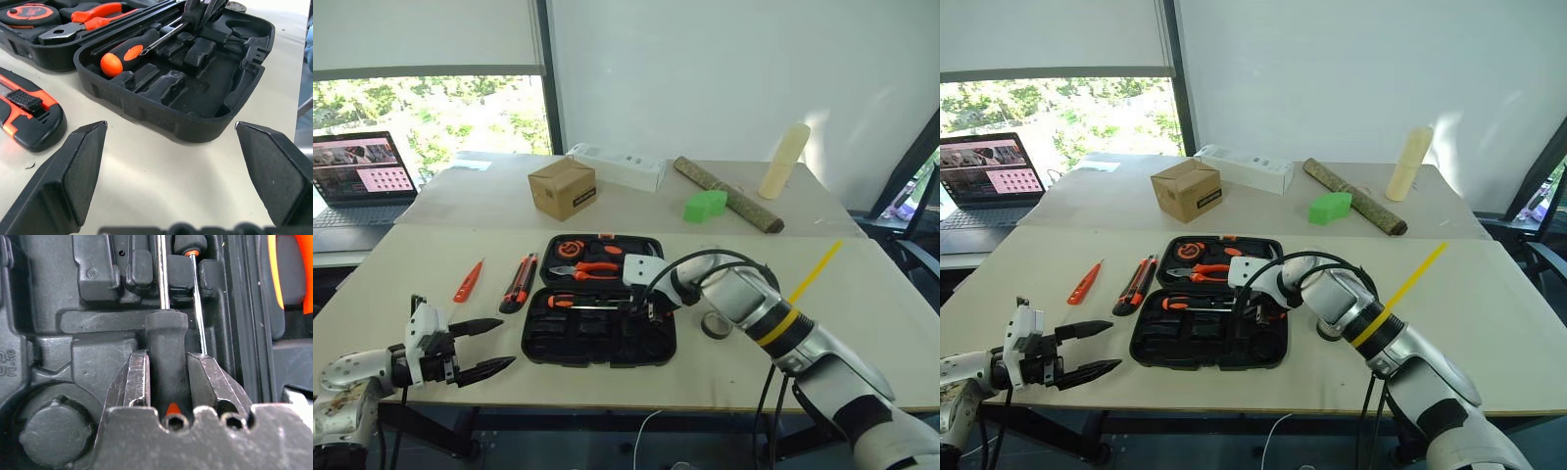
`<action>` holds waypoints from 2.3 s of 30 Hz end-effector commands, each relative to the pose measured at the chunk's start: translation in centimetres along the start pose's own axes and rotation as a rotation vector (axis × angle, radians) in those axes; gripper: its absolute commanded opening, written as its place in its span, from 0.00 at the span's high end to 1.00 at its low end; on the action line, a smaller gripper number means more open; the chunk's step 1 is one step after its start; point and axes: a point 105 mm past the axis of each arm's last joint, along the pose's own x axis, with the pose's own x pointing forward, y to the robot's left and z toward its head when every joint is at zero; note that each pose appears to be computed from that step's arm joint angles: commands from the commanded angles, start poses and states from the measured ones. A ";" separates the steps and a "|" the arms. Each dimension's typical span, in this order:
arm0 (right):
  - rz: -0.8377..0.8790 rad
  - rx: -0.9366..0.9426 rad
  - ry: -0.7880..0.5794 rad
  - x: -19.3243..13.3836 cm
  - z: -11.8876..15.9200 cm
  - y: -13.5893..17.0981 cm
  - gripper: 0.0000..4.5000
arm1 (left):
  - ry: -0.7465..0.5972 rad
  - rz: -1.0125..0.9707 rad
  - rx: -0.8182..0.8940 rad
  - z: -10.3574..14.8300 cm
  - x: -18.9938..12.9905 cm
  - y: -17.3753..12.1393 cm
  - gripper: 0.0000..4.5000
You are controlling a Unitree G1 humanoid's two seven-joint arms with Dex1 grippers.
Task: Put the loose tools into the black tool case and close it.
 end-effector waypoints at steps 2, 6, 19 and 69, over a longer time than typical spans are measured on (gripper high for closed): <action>0.004 -0.035 0.026 0.2 0.1 -0.2 0.82 | -0.024 0.015 0.039 1.2 -0.4 0.3 0.00; -0.001 -0.040 0.006 -0.3 0.5 -0.6 0.60 | -0.030 0.023 0.042 1.3 -0.3 0.4 0.00; 0.021 0.019 -0.219 -3.5 2.7 -1.7 0.44 | -0.041 0.039 0.037 1.6 -0.4 0.3 0.00; -0.320 0.021 -0.747 -10.6 -1.0 3.0 0.73 | 0.016 0.646 -0.155 -2.9 -10.9 1.9 0.00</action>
